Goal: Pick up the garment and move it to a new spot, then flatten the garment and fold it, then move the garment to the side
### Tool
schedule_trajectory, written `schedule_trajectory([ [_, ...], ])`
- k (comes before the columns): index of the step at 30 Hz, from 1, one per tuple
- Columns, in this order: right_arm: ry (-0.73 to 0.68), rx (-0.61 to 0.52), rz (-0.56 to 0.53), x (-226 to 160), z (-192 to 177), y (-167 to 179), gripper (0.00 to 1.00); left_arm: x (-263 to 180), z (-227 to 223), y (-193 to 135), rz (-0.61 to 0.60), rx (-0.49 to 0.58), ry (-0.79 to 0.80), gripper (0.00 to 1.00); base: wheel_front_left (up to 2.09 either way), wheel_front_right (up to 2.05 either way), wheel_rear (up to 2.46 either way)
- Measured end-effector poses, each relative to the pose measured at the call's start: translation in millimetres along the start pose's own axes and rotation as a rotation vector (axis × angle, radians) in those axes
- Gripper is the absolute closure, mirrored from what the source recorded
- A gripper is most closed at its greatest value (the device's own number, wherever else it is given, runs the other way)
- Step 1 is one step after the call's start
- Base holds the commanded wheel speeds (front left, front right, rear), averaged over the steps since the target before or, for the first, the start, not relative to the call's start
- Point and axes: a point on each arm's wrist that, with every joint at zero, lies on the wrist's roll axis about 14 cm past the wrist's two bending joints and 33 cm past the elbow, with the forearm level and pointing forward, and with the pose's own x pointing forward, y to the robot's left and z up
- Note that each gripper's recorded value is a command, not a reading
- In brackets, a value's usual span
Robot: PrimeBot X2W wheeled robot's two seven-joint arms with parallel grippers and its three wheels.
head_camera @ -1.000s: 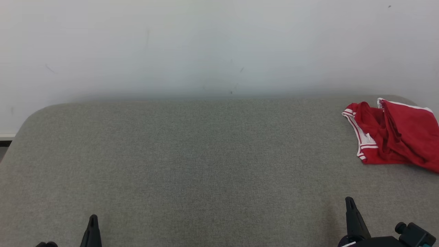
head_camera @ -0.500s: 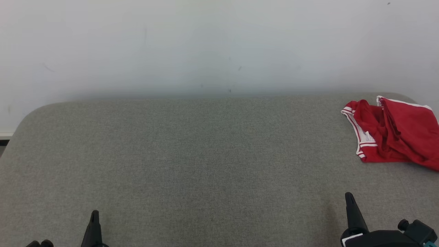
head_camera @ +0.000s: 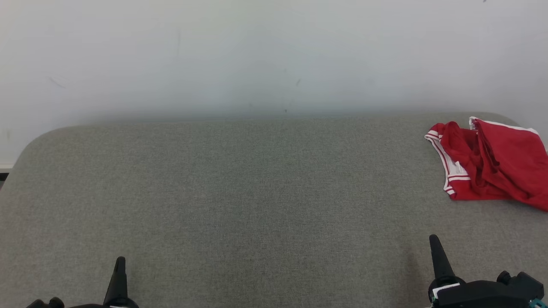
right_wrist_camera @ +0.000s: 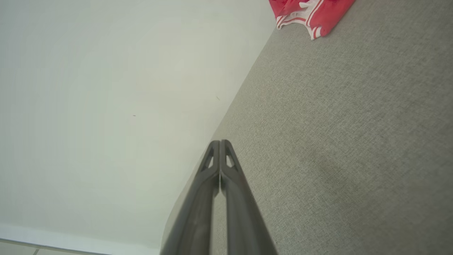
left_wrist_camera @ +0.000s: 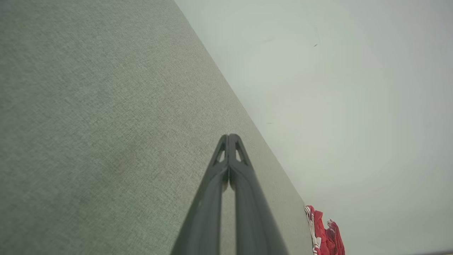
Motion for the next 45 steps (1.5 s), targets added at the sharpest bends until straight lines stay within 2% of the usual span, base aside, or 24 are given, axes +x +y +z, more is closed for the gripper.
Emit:
schedule_trajectory([
  [45, 0.014, 0.41, 0.032, 14.3, 5.2, 8.5, 1.0, 17.7, -2.8, -19.3, -0.079, -0.418, 0.035, 1.0, 0.0, 0.0, 0.0],
])
